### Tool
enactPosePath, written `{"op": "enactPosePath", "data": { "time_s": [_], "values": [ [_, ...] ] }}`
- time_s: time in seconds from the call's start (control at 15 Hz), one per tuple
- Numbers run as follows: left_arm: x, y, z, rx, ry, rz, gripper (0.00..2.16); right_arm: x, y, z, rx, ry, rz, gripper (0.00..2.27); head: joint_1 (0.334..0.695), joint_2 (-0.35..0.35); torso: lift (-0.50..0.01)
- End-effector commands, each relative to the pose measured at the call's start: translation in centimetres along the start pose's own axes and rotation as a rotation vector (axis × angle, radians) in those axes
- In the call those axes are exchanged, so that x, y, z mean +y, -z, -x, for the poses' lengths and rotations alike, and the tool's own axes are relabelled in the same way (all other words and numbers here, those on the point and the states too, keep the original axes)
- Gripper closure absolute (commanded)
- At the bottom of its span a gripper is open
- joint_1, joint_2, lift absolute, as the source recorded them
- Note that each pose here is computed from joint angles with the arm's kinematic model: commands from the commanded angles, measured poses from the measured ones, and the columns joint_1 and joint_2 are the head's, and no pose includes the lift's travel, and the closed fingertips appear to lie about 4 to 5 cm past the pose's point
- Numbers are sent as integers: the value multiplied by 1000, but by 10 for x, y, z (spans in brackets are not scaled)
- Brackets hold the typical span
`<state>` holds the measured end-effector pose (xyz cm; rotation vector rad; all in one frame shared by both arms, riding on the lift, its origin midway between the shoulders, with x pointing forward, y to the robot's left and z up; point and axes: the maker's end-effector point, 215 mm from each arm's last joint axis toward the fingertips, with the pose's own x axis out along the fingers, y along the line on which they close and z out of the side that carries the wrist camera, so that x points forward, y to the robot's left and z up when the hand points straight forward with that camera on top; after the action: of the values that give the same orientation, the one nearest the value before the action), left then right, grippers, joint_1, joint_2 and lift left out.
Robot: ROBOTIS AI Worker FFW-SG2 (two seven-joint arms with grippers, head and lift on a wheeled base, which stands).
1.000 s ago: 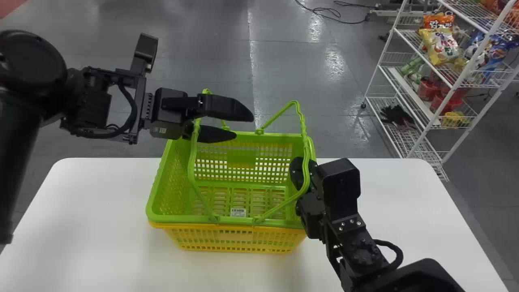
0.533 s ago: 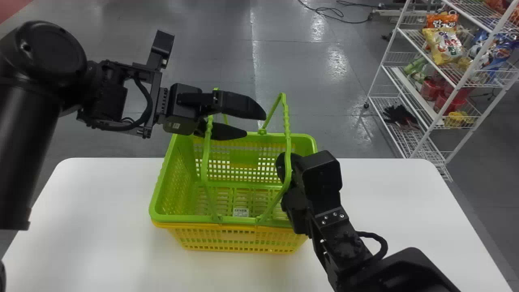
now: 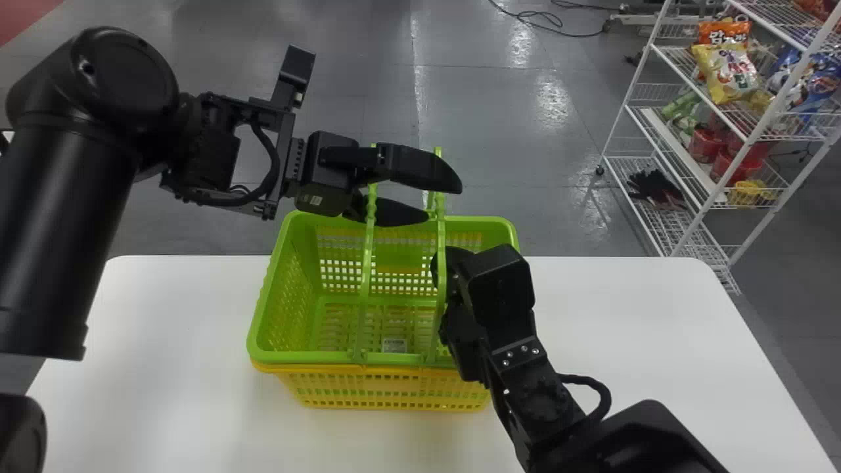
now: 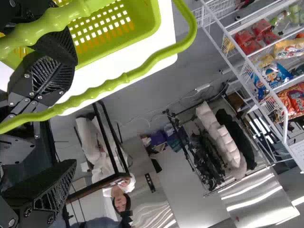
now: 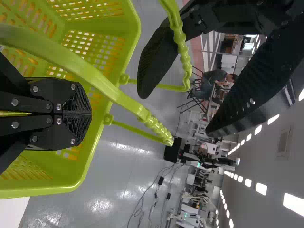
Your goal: Grasp handle with right gripper to insert into left gripper then lift and swing left to center
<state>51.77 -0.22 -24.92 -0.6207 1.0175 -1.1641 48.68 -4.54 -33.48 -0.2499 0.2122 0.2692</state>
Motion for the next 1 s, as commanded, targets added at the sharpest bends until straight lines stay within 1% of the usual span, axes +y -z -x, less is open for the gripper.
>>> {"op": "enactPosePath", "data": {
  "time_s": [0.0, 0.2, 0.33, 0.53, 0.6, 0.67, 0.73, 0.8, 0.87, 0.93],
  "values": [
    [2, 4, -5, 12, 0, 13, 80, 9, -3, -1, -4, -13, 9, 2219, 695, -53, -93],
    [-1, 4, -10, 16, 9, 14, 80, 16, -2, 0, 0, -22, 18, 2219, 695, -48, -93],
    [-1, 6, -11, 14, 32, 40, 80, 18, 0, 2, 3, -23, 24, 2219, 695, -46, -93],
    [-5, 3, -10, 8, 46, 41, 80, -12, 5, 18, -3, 40, 0, 2192, 695, -50, -93],
    [-7, 3, -10, 6, 54, 43, 80, -29, 9, 28, -1, 76, -14, 2098, 695, -65, -93],
    [-8, 3, -10, 4, 63, 50, 80, -42, 11, 38, -5, 97, -28, 1939, 695, -79, -93],
    [-10, 0, -9, 1, 75, 58, 80, -53, 15, 52, -10, 116, -31, 1642, 695, -92, -93],
    [-12, -1, -8, 0, 84, 66, 80, -59, 25, 64, 9, 124, -27, 1177, 695, -106, -93],
    [-15, -3, -8, -2, 101, 77, 80, -64, 32, 75, 17, 129, -21, 616, 695, -120, -93],
    [-18, -6, -7, -3, 136, 108, 80, -70, 40, 87, 27, 140, -18, 157, 695, -147, -93]
  ]
}}
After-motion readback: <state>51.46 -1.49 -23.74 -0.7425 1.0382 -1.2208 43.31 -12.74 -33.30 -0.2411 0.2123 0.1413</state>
